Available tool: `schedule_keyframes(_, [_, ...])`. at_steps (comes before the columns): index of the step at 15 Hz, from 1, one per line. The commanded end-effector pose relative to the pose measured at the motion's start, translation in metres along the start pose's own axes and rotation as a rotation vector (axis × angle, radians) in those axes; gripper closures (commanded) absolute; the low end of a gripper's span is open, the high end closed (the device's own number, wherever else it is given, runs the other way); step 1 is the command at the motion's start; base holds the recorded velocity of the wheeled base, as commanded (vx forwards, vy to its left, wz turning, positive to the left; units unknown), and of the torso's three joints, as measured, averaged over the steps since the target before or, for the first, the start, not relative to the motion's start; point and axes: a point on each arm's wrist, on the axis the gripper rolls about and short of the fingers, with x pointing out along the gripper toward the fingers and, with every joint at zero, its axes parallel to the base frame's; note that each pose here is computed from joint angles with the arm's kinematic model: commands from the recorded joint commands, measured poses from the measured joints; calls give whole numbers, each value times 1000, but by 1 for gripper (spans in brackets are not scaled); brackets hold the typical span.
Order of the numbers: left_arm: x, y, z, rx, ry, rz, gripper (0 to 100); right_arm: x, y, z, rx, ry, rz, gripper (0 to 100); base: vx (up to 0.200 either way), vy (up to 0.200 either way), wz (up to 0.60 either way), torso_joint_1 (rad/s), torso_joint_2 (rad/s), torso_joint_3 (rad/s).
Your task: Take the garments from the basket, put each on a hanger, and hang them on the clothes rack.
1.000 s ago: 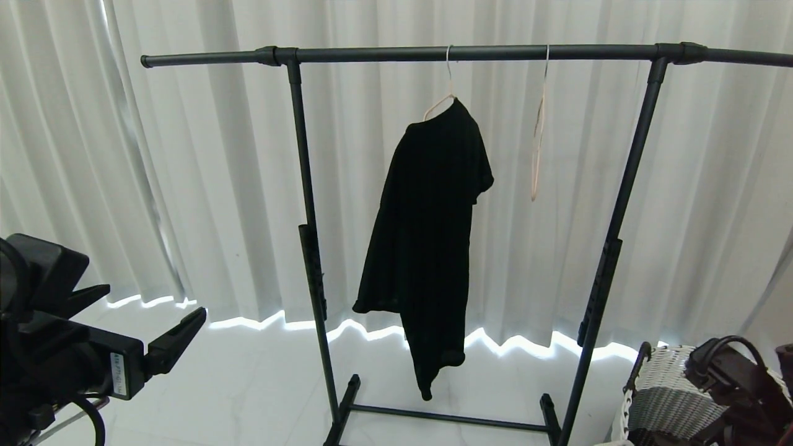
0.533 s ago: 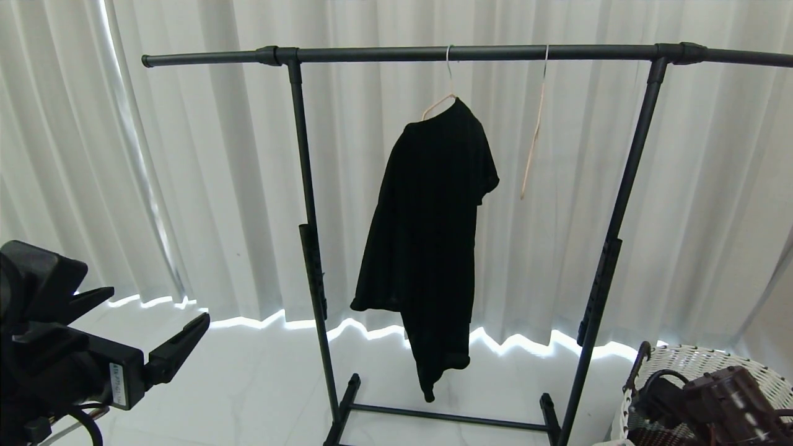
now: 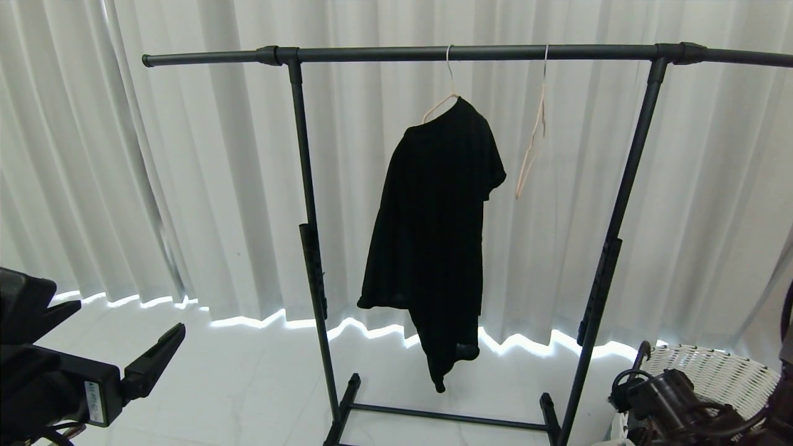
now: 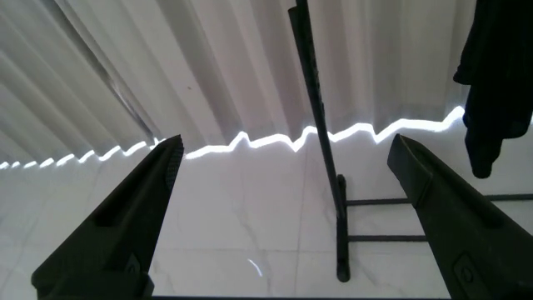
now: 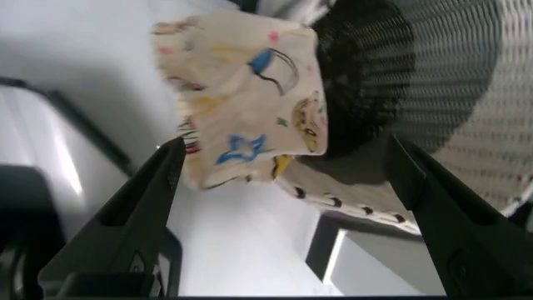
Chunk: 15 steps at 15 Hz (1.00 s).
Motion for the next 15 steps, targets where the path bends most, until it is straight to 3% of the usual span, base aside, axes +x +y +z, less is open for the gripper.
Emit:
schedule_keyframes(1, [-1, 1, 1, 13, -7, 3, 0, 23, 4, -9, 16, 75, -87, 0, 0, 0, 0, 0, 0, 0])
schedule_keyframes(5, [-1, 1, 2, 17, -10, 4, 0, 23, 3, -11, 25, 58, -100, 0, 0, 0, 0, 0, 0, 0])
schedule_keyframes(6, [-1, 1, 2, 17, -10, 4, 0, 23, 3, -10, 28, 52, -99, 100, 0, 0, 0, 0, 0, 0])
schedule_keyframes(9, [0, 2, 7, 13, -25, 7, 0, 17, 3, -9, 38, 15, -89, 100, 0, 0, 0, 0, 0, 0])
schedule_keyframes(12, [0, 2, 9, 12, -29, 3, 0, -4, -2, -2, 66, -79, -30, 100, 0, 0, 0, 0, 0, 0])
schedule_keyframes(13, [0, 2, 9, 13, -29, 2, 0, -11, -2, -3, 60, -101, -21, 100, 0, 0, 0, 0, 0, 0])
schedule_keyframes(15, [-1, -1, 13, 17, -51, -28, 0, -47, -3, -10, -22, -203, 77, 100, 0, 0, 0, 0, 0, 0])
